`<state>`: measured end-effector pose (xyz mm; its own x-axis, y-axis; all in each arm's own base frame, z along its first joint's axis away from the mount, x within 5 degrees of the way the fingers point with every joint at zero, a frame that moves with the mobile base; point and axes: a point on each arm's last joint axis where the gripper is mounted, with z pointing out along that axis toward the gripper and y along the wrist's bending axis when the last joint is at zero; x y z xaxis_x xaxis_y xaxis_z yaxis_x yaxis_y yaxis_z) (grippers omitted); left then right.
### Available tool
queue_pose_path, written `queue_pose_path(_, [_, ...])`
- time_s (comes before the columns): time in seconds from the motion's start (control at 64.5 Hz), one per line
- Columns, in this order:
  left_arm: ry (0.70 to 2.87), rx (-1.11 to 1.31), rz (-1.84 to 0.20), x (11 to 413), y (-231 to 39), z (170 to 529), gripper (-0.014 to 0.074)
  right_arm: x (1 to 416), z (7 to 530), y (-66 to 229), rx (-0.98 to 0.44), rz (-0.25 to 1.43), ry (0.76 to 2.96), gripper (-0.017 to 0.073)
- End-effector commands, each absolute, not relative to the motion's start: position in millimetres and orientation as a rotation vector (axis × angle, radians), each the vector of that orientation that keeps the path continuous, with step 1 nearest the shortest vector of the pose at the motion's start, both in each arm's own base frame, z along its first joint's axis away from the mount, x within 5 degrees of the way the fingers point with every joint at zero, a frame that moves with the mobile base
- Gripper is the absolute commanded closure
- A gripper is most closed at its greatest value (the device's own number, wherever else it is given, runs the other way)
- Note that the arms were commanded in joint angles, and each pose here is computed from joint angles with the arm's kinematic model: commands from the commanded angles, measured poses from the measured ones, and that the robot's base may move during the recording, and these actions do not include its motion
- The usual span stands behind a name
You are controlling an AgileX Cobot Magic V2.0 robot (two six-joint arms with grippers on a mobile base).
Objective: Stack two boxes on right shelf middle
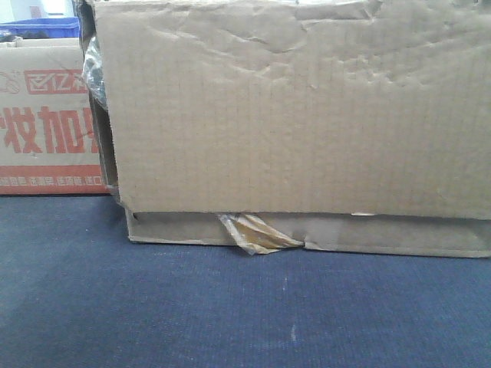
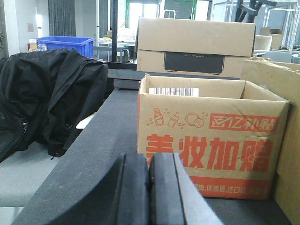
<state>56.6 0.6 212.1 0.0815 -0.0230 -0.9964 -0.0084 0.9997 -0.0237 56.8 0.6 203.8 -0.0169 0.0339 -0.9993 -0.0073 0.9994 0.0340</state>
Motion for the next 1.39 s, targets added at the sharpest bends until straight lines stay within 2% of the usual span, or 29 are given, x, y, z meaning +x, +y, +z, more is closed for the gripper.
queue_pose_path(0.0, [1.466,-0.024,-0.017,56.0,0.3,214.8,0.0704,56.5,205.8,0.1,0.024,0.022,1.565,0.0713])
queue_pose_path(0.635, [1.466,-0.024,-0.017,56.0,0.3,214.8,0.0704,56.5,206.7,0.0,0.024,0.022,1.555,0.0713])
queue_pose_path(0.945, [1.376,-0.029,-0.025,54.8,0.3,222.9,0.0704,56.2,212.4,-0.2,0.025,0.02,1.492,0.0713])
queue_pose_path(1.084, [1.222,-0.026,-0.026,50.9,0.3,237.0,0.0704,54.2,225.2,-0.4,0.026,0.019,1.426,0.0713])
queue_pose_path(1.255, [1.161,-0.004,-0.002,35.0,-0.1,290.9,0.0704,35.4,289.3,-0.2,0.022,0.021,1.253,0.0713])
queue_pose_path(1.332, [1.132,0.005,0.016,21.6,0.0,326.4,0.0704,19.6,322.7,0.1,0.019,0.022,1.169,0.0713])
queue_pose_path(1.379, [1.149,0.003,0.02,17.6,0.3,344.9,0.0704,15.4,340.5,0.4,0.016,0.024,1.188,0.0713])
